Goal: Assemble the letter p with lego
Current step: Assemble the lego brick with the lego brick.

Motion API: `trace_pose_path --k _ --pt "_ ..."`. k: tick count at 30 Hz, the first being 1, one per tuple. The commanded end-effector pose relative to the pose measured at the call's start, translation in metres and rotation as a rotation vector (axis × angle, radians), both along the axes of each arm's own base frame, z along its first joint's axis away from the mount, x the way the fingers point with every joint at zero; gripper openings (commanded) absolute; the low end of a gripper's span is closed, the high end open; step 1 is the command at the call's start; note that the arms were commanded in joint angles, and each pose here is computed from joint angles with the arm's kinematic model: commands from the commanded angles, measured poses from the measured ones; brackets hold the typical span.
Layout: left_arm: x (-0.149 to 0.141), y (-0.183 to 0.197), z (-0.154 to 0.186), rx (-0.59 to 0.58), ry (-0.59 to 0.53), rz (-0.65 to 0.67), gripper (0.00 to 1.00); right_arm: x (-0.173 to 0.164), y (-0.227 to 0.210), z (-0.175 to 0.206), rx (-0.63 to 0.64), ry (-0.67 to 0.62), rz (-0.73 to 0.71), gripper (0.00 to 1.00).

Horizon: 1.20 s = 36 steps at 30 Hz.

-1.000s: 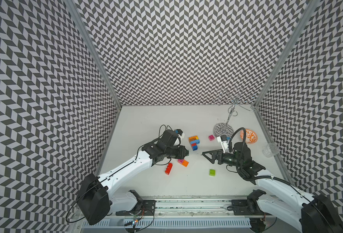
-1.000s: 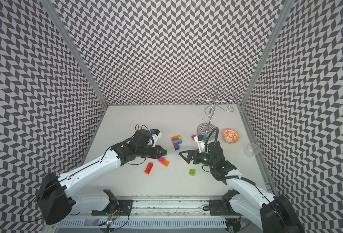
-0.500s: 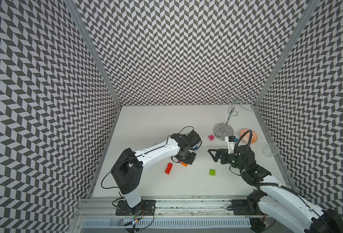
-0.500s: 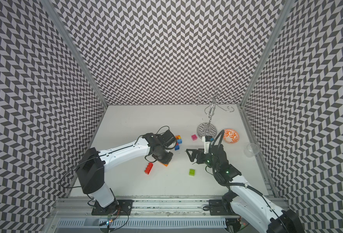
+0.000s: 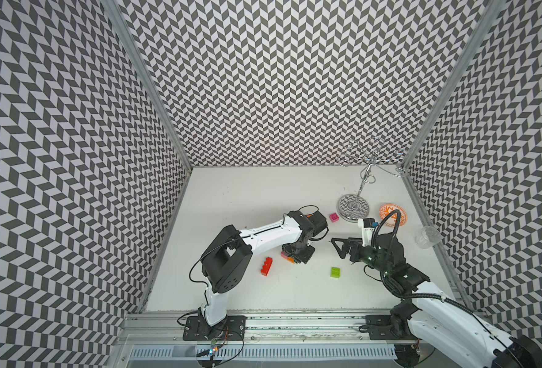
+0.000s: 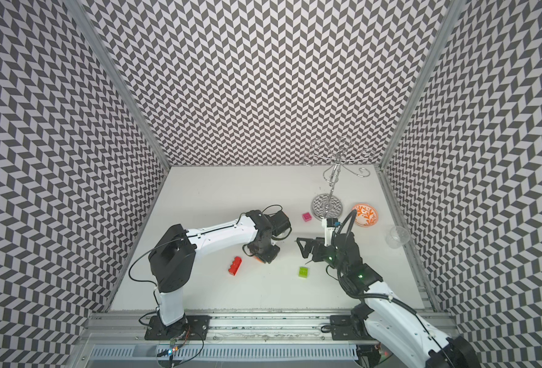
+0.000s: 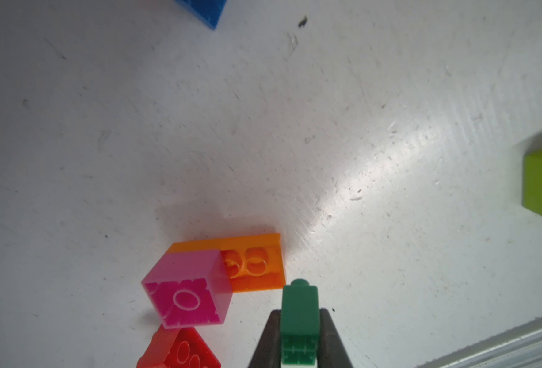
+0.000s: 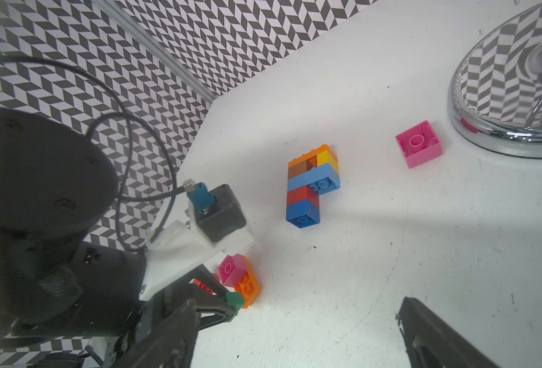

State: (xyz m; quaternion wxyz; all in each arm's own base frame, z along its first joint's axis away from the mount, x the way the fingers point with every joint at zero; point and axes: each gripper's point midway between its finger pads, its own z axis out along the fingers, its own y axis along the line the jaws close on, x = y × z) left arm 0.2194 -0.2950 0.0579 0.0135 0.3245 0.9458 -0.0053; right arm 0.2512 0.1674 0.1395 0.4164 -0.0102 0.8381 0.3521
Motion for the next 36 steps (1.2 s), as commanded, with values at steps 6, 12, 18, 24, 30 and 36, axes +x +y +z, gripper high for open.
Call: trace_pose_path --k 6,12,18,24,30,36 --pt "0.010 0.008 -0.003 0.035 0.001 -0.017 0.07 0.005 0.001 0.006 0.008 -0.046 0.002 0.99" --pt "0.011 0.011 -0.006 0.032 0.012 -0.006 0.07 0.005 0.003 0.004 0.008 -0.038 0.011 0.99" --pt "0.010 0.016 -0.014 0.034 0.031 0.006 0.07 0.005 0.004 0.004 0.011 -0.034 0.020 0.99" --pt "0.007 0.016 -0.020 0.034 0.048 0.006 0.07 0.004 0.005 0.003 0.011 -0.032 0.028 0.99" --pt "0.004 0.015 -0.025 0.033 0.063 0.003 0.07 0.004 0.005 0.002 0.010 -0.030 0.028 0.99" --pt "0.001 0.011 -0.029 0.027 0.076 -0.003 0.06 0.004 0.006 0.003 0.015 -0.035 0.030 0.99"
